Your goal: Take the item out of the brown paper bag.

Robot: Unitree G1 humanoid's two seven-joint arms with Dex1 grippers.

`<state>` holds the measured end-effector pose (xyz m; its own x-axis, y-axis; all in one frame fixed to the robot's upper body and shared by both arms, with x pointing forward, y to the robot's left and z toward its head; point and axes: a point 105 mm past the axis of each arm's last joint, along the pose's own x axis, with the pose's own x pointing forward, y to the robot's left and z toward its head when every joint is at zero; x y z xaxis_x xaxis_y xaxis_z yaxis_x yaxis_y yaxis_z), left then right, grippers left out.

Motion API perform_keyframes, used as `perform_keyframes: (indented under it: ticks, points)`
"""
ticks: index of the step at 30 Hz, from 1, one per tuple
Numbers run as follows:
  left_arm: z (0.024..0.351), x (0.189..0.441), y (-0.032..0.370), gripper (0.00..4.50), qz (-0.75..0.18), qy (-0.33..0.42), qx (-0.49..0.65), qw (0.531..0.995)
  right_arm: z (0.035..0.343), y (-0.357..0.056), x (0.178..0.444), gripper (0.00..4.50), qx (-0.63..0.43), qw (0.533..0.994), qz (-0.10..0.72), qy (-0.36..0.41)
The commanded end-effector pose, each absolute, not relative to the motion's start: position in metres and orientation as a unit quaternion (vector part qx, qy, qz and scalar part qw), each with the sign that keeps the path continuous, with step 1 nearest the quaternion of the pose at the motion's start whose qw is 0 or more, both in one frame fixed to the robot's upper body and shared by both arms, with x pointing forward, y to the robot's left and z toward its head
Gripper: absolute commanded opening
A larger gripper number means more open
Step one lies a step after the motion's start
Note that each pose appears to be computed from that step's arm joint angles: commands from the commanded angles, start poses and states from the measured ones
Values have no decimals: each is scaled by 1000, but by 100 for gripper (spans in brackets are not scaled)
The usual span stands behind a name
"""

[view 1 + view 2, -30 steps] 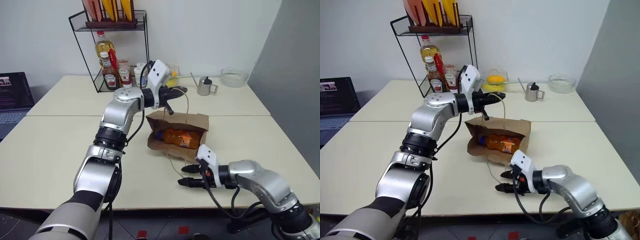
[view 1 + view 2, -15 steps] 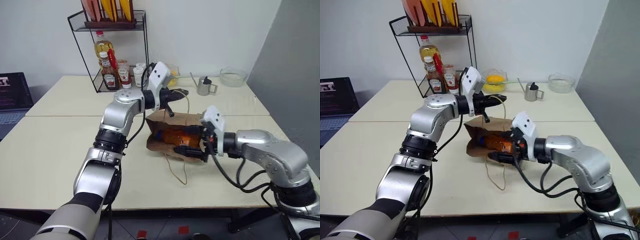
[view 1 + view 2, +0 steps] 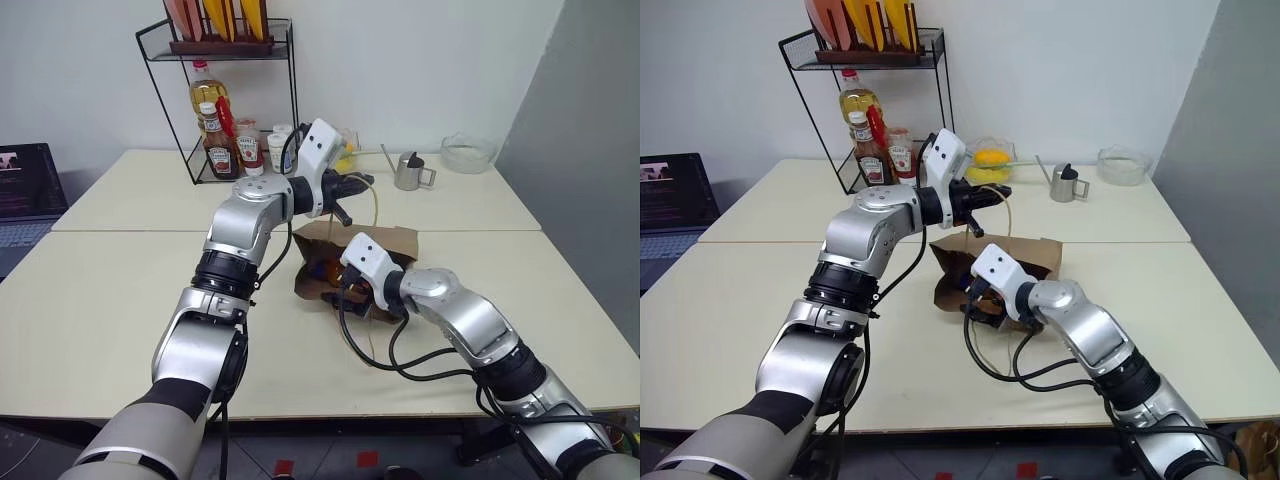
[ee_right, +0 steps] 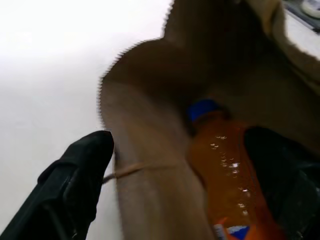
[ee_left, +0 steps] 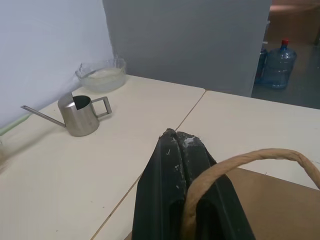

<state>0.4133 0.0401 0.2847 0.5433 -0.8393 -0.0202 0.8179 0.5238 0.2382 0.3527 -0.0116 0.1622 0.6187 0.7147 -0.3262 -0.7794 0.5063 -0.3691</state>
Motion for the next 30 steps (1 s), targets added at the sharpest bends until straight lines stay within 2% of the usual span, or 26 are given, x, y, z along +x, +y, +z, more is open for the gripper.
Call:
perform_keyframes:
  ticks: [1, 5, 11, 15, 18, 23, 30]
  points:
    - [304, 406, 36, 0, -480, -83, 113, 866, 185, -5, 355, 449, -239, 870, 429, 23]
    - [304, 406, 36, 0, -481, -85, 109, 866, 182, -12, 367, 449, -249, 880, 403, 32]
    - [300, 404, 33, 0, -485, -84, 108, 864, 148, -28, 388, 449, -333, 870, 361, 52]
    - [299, 404, 32, 0, -486, -83, 107, 863, 145, -31, 395, 449, -361, 862, 351, 50]
    - [300, 403, 31, 0, -486, -84, 107, 863, 144, -33, 401, 449, -420, 841, 339, 39]
    - [300, 402, 30, 0, -488, -84, 107, 862, 141, -33, 406, 449, -532, 778, 332, 27]
    - [302, 401, 30, 0, -487, -84, 105, 863, 121, -46, 405, 449, -580, 736, 341, 72]
